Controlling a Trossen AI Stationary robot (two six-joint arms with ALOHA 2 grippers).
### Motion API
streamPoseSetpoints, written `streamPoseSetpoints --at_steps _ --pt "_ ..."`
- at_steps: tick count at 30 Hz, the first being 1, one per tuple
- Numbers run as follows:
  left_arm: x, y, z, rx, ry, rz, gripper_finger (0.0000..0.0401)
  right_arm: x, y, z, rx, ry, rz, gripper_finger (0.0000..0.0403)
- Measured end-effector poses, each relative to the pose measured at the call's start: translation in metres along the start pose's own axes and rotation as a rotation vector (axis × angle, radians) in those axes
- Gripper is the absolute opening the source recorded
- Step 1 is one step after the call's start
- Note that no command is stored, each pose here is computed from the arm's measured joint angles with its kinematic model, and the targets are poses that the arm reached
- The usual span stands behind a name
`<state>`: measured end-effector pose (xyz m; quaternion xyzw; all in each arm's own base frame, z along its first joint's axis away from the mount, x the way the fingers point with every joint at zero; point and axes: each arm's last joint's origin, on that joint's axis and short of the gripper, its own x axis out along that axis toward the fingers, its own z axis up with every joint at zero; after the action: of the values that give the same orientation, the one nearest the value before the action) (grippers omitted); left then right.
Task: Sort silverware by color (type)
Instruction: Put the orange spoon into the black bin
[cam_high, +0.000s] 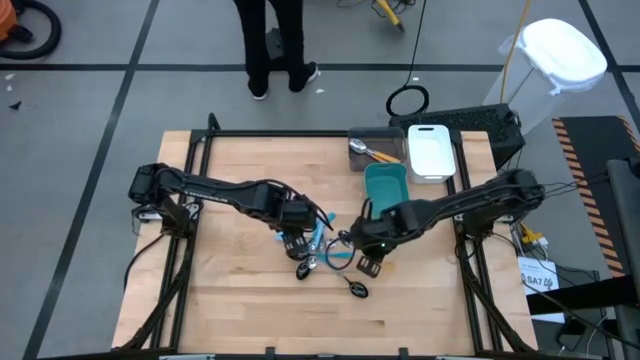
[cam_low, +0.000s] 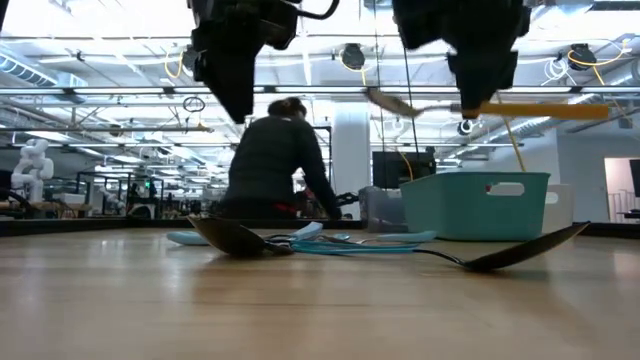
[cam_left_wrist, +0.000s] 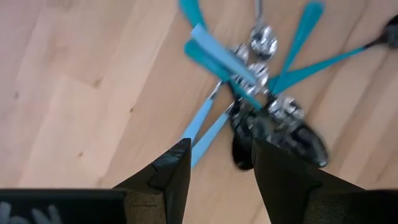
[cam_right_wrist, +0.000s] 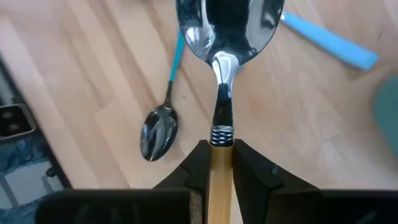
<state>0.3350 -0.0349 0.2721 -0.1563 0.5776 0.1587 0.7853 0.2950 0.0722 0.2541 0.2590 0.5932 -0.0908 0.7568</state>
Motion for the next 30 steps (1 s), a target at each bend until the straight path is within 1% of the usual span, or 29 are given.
streamPoseSetpoints --at_steps 6,9,11,13,15,16,20,21,23,28,30 --pt "-0.011 -0.010 0.012 0.030 -0.129 -0.183 0.0170 -0.026 -0.001 -0.006 -0.119 -0.061 0.063 0.0040" --pt "-0.019 -0.016 0.021 0.043 -0.208 -0.299 0.0170 -0.041 -0.004 -0.012 -0.158 -0.073 0.097 0.0040" --pt "-0.025 -0.018 0.024 0.029 -0.214 -0.323 0.0170 -0.051 -0.007 -0.016 -0.163 -0.085 0.104 0.0040" --pt "-0.037 -0.021 0.030 0.005 -0.255 -0.354 0.0170 -0.059 -0.011 -0.019 -0.159 -0.099 0.105 0.0040" --pt "-0.051 -0.023 0.037 -0.052 -0.307 -0.396 0.0170 -0.067 -0.016 -0.024 -0.142 -0.116 0.071 0.0040" --pt "-0.056 -0.022 0.040 -0.103 -0.322 -0.405 0.0170 -0.070 -0.018 -0.025 -0.134 -0.132 0.055 0.0040" --pt "-0.078 -0.014 0.055 -0.378 -0.354 -0.464 0.0170 -0.079 -0.025 -0.030 -0.093 -0.194 -0.031 0.0040" --pt "-0.085 -0.011 0.059 -0.428 -0.367 -0.481 0.0170 -0.080 -0.025 -0.030 -0.087 -0.211 -0.042 0.0040" --pt "-0.096 -0.006 0.065 -0.472 -0.401 -0.498 0.0170 -0.082 -0.027 -0.029 -0.078 -0.250 -0.078 0.0040" --pt "-0.116 0.005 0.076 -0.487 -0.471 -0.525 0.0170 -0.082 -0.028 -0.027 -0.071 -0.300 -0.126 0.0040" --pt "-0.119 0.010 0.079 -0.547 -0.474 -0.537 0.0170 -0.082 -0.027 -0.026 -0.069 -0.321 -0.128 0.0040"
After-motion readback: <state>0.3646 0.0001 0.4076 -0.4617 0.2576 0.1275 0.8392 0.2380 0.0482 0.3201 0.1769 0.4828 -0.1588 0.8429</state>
